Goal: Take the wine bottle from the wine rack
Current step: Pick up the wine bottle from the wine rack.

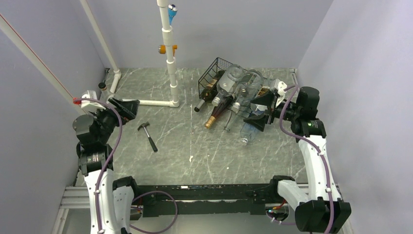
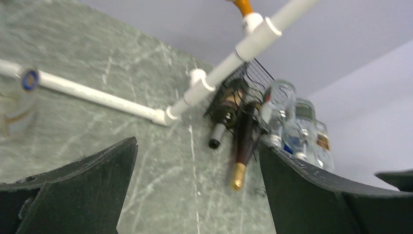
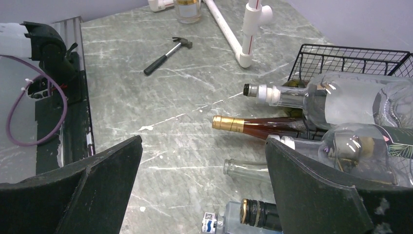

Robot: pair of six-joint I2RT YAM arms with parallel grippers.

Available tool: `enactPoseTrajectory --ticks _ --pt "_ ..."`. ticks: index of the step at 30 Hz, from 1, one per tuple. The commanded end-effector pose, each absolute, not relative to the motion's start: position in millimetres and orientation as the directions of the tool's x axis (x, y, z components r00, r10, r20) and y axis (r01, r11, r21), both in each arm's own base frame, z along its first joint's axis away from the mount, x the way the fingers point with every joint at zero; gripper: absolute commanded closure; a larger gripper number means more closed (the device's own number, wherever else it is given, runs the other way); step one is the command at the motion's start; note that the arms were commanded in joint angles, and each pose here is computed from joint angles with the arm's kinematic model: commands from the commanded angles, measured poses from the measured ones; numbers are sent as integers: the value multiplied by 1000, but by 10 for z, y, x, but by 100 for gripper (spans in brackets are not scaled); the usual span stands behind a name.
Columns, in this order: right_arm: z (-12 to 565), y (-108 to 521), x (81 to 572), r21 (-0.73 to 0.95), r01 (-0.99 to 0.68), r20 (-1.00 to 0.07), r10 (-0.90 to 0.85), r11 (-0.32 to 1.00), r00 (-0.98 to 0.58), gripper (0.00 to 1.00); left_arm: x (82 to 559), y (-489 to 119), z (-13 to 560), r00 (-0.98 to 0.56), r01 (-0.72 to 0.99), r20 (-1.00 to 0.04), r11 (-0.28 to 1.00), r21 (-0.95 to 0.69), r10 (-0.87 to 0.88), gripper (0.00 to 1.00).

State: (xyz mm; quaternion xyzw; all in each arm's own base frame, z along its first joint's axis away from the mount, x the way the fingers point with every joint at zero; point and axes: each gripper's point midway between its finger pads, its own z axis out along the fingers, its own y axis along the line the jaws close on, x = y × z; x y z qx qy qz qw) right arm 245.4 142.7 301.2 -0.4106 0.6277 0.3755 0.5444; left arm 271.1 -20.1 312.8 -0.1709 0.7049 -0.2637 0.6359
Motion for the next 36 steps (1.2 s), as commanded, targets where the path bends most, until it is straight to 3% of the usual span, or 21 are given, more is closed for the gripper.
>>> enactPoseTrajectory --ticks 1,14,26,36 --pt "3069 1428 2469 -11 -929 -994 -104 369 -29 0 2551 -496 3085 -263 176 -751 735 -655 -606 1" --pt "2991 1391 2544 -8 -922 -991 -128 387 -45 0 2378 -895 2980 -377 310 -766 709 -634 -520 1" --pt "2898 1265 2609 -19 -909 -989 -142 417 -44 0 2343 -1611 2803 -391 536 -894 735 -416 -220 1" --pt "2879 1122 2673 -19 -889 -990 -134 457 -48 0 2410 -2053 2573 -380 636 -924 712 -298 -48 0"
